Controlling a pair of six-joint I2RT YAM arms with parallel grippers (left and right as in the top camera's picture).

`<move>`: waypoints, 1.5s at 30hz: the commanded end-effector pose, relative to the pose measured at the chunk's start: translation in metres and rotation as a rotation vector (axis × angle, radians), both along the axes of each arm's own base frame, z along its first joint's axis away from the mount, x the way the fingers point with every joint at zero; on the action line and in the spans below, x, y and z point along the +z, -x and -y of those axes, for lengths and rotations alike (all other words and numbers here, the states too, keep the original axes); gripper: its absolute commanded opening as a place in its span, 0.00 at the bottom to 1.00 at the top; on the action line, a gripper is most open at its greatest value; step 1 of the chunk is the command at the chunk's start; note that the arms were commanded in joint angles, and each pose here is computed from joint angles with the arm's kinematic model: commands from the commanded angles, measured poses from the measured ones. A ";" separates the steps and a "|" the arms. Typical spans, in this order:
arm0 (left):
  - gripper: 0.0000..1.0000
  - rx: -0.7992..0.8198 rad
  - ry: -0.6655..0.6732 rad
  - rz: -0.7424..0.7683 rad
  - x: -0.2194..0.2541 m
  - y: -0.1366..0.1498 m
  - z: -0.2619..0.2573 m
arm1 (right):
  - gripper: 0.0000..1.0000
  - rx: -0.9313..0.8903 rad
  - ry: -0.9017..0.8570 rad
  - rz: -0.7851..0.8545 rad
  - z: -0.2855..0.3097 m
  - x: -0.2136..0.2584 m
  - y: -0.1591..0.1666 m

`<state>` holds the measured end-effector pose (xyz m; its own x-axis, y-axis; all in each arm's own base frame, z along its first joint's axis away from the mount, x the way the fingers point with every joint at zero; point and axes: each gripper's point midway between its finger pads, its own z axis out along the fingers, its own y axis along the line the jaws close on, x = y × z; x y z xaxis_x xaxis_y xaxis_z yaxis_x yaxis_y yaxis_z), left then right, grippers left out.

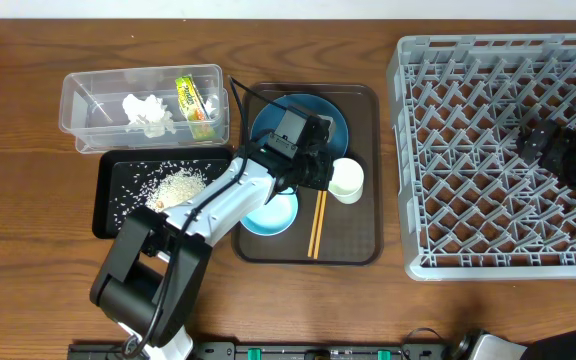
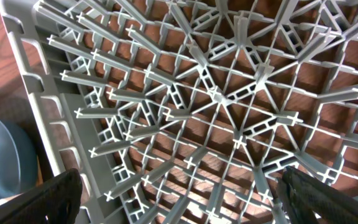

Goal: Sort waste into correct bins and load items into the dishwasher rack
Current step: 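Reach the left gripper to the white paper cup on the brown tray, then grasp the white cup with the left gripper and lift it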

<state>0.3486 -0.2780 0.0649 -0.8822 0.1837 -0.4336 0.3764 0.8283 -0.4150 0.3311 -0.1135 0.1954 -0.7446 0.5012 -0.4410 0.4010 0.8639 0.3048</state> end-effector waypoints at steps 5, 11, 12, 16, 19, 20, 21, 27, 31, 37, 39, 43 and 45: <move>0.23 -0.002 0.042 0.068 0.032 -0.003 0.002 | 0.99 0.028 0.015 0.005 -0.004 0.002 -0.003; 0.24 -0.044 0.027 0.014 0.024 0.017 0.011 | 0.99 0.028 0.015 0.005 -0.004 0.002 -0.003; 0.25 -0.054 0.026 0.013 0.023 0.020 0.014 | 0.99 0.028 0.015 0.005 -0.004 0.002 -0.003; 0.28 -0.082 0.021 0.015 0.022 0.029 0.023 | 0.99 0.028 0.014 0.004 -0.004 0.002 -0.002; 0.29 -0.071 -0.020 0.031 0.018 0.030 0.021 | 0.99 0.028 0.014 0.004 -0.004 0.002 -0.003; 0.29 -0.058 -0.046 0.038 0.015 0.029 0.018 | 0.99 0.028 0.014 0.004 -0.004 0.002 -0.002; 0.29 -0.052 -0.060 0.041 0.013 0.029 0.016 | 0.99 0.028 0.014 0.004 -0.004 0.002 -0.002; 0.29 -0.050 -0.092 0.013 -0.001 0.033 0.012 | 0.99 0.028 0.013 0.002 -0.004 0.002 -0.002; 0.29 -0.051 -0.107 -0.007 -0.011 0.034 0.011 | 0.99 0.028 0.013 0.002 -0.004 0.002 -0.002; 0.23 -0.052 -0.107 -0.009 -0.011 0.035 0.011 | 0.99 0.028 0.013 0.001 -0.004 0.002 -0.002; 0.22 -0.060 -0.110 -0.024 -0.013 0.039 0.011 | 0.99 0.028 0.012 -0.001 -0.004 0.001 -0.001; 0.14 -0.065 -0.122 -0.043 -0.015 0.044 0.009 | 0.99 0.028 0.011 -0.002 -0.005 0.001 -0.001; 0.14 -0.065 -0.121 -0.042 -0.015 0.043 0.009 | 0.99 0.028 0.011 -0.002 -0.005 0.001 -0.001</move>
<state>0.3104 -0.2919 0.0623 -0.8739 0.2810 -0.3967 0.4253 0.8372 -0.3438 0.3297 -0.1128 0.1946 -0.7488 0.4996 -0.4355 0.4004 0.8646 0.3035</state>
